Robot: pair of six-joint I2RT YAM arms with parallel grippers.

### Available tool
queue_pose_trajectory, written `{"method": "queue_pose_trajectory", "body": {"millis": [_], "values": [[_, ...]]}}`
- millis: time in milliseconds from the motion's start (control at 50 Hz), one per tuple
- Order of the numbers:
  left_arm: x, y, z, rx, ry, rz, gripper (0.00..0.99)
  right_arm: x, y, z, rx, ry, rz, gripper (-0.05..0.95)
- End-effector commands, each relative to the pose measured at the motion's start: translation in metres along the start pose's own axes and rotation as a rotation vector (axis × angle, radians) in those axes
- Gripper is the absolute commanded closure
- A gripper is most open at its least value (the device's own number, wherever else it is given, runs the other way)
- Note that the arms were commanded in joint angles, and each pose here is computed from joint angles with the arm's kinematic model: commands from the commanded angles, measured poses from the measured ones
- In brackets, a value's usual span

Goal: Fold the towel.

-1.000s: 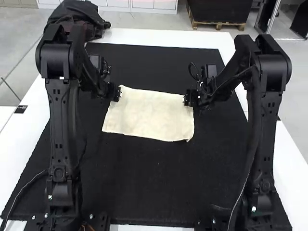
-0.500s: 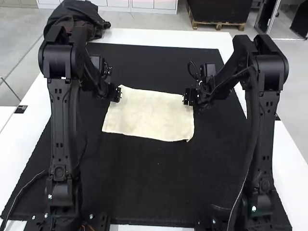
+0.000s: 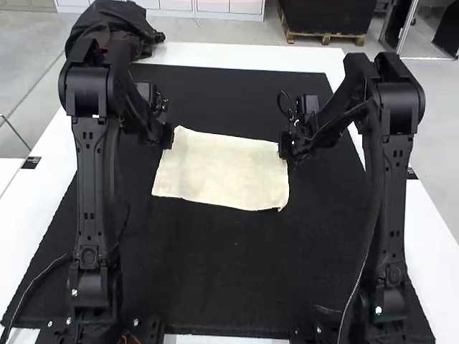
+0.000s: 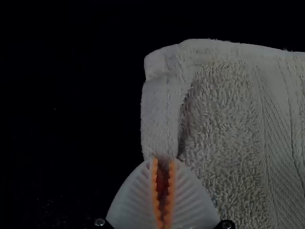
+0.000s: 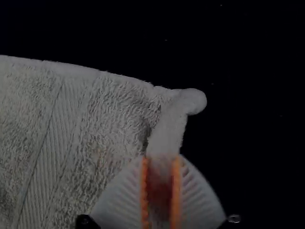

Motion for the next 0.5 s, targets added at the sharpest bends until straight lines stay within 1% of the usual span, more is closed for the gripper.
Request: {"method": "queue_pose_trajectory", "body": {"millis": [0,120,280,480], "values": [[-0.020,0.009,0.005,0.018,0.005,0.036,0.975,-0.008,0.004,0.016,0.072,-0.017,0.016,0.92],[-0.015,0.008,0.006,0.013,0.006,0.013,0.975,-0.008,0.003,0.010,0.061,0.000,0.012,0.92],[-0.006,0.005,0.002,0.003,0.014,-0.014,0.975,0.000,-0.003,0.007,0.045,-0.001,-0.008,0.92],[0.005,-0.002,-0.005,-0.023,0.009,-0.040,0.975,0.014,-0.015,0.006,0.035,-0.008,-0.048,0.92]]}}
Point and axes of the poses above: each hand's point on the last joint's axis, 136 mm out from that joint toward the fingers, its own y axis out along the fingers, its own z axis along the line the jaws close on, x = y × z, the point moved 6 cm from there along -y, back along the fingers, and after that the axes turned 15 degrees about -y, right-handed, at the moved point
